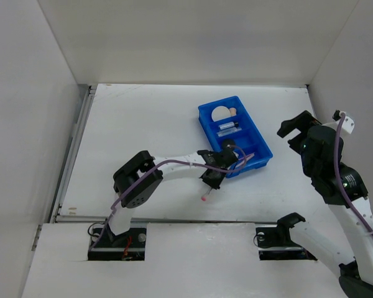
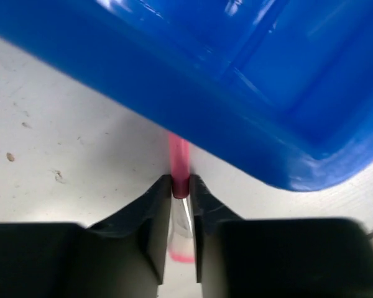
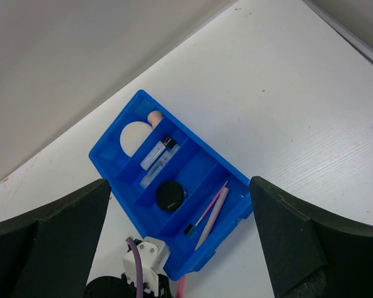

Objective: Organize the makeup

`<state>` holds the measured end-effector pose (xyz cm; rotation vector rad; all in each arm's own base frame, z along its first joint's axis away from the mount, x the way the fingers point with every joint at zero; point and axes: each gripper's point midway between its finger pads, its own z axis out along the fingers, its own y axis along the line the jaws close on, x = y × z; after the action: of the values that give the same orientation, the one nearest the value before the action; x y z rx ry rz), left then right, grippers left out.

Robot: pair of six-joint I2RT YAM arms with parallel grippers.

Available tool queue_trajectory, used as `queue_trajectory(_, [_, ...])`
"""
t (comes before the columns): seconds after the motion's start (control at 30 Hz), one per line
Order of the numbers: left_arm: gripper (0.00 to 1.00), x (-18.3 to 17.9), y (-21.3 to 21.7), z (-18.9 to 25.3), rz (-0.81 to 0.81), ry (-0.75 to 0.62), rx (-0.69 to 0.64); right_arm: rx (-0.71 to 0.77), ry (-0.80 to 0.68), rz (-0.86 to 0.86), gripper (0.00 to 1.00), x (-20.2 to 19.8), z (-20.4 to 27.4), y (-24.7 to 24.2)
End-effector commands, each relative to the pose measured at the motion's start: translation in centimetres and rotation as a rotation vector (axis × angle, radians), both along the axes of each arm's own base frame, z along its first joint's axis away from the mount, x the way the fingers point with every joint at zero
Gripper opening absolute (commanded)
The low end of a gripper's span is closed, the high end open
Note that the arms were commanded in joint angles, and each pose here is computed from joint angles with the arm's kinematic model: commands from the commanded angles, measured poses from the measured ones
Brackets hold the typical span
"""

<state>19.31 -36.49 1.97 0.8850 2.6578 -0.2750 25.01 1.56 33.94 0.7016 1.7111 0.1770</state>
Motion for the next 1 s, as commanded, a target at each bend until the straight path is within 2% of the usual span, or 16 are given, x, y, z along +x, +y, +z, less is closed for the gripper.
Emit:
queue_trajectory(0.0, [0.11, -0.1, 2.0, -1.4, 0.022, -0.004, 0.082, 0.017, -0.048, -0.014, 1.00, 0.2, 1.1, -0.2])
queue_trajectory(0.03, [0.04, -0.1, 2.0, -0.5, 0.023, -0.014, 0.064, 0.017, -0.048, -0.014, 1.00, 0.2, 1.1, -0.2])
queue_trajectory(0.1, [0.00, 0.0, 3.7, -0.2, 0.038, -0.038, 0.116, 0.017, -0.048, -0.014, 1.00, 0.2, 1.1, -0.2])
queue_trajectory(0.27, [0.00, 0.9, 6.6, 4.3, 0.061, -0.148, 0.172, 0.017, -0.048, -0.014, 1.00, 0.2, 1.1, -0.2])
queue_trajectory(0.4, [0.00, 2.2, 8.6, 7.8, 0.102, -0.167, 0.147, 0.014, -0.039, -0.014, 1.00, 0.2, 0.7, -0.2])
queue_trajectory(0.53, [0.00, 3.1, 8.4, 11.2, 0.058, -0.220, 0.105, 0.014, -0.039, -0.014, 1.00, 0.2, 0.7, -0.2])
queue_trajectory(0.63, [0.00, 4.4, 6.8, 14.2, -0.002, -0.270, 0.044, 0.018, -0.049, -0.014, 1.00, 0.0, 1.0, -0.3])
queue_trajectory(0.67, [0.00, 4.9, 5.4, 15.8, -0.024, -0.286, -0.005, 0.018, -0.049, -0.014, 1.00, 0.0, 1.0, -0.3])
queue_trajectory(0.73, [0.00, 5.7, 3.6, 16.3, -0.056, -0.289, -0.025, 0.022, -0.061, -0.014, 1.00, -0.3, 1.2, -0.4])
queue_trajectory(0.77, [0.00, 6.5, 2.0, 18.2, -0.079, -0.318, -0.073, 0.019, -0.062, -0.024, 1.00, -0.3, 1.2, -0.6])
queue_trajectory(0.9, [0.00, 7.7, -2.9, 19.8, -0.148, -0.315, -0.187, 0.016, -0.070, -0.045, 1.00, -1.4, 1.6, -1.4])
queue_trajectory(0.97, [0.00, 8.0, -4.8, 19.1, -0.183, -0.291, -0.211, 0.012, -0.073, -0.058, 1.00, -1.8, 1.6, -1.8])
